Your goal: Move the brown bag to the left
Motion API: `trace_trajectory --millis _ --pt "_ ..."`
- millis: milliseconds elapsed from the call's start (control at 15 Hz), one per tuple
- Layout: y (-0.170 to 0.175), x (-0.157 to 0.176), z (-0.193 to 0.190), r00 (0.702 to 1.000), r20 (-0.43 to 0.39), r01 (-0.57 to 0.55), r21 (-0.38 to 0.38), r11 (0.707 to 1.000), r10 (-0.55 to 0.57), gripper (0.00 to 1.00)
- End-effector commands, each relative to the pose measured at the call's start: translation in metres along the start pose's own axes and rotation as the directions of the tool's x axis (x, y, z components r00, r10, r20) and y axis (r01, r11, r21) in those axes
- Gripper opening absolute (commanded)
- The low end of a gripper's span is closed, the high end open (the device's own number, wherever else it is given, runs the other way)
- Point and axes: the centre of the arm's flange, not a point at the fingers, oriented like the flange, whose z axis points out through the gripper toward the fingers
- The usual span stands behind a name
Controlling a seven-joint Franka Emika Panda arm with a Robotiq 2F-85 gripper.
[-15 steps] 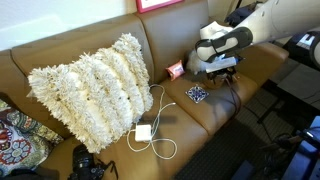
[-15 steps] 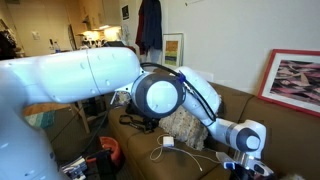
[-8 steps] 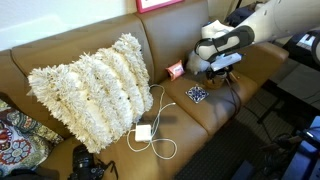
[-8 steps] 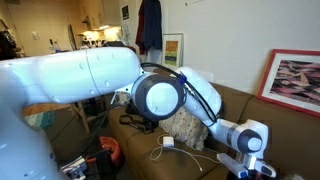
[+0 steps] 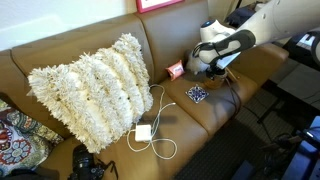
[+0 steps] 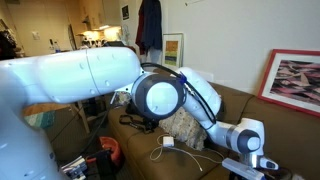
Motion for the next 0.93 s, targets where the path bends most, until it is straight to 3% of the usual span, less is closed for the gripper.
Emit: trace_trajectory --millis 0,333,600,867 --pt "0.001 -0.012 0.01 0.991 -0.026 0.13 -0.001 0.992 -0.13 1.0" --pt "-0.016 -0.019 0.04 0.981 0.03 0.192 0.012 0.981 -0.192 1.0" --pt "-0.03 -0.022 0.051 0.982 0.077 0.173 -0.006 0.985 -0.172 1.0" --pt "-0.026 -0.017 0.048 0.983 0.065 0.172 0.002 0.985 -0.172 1.0"
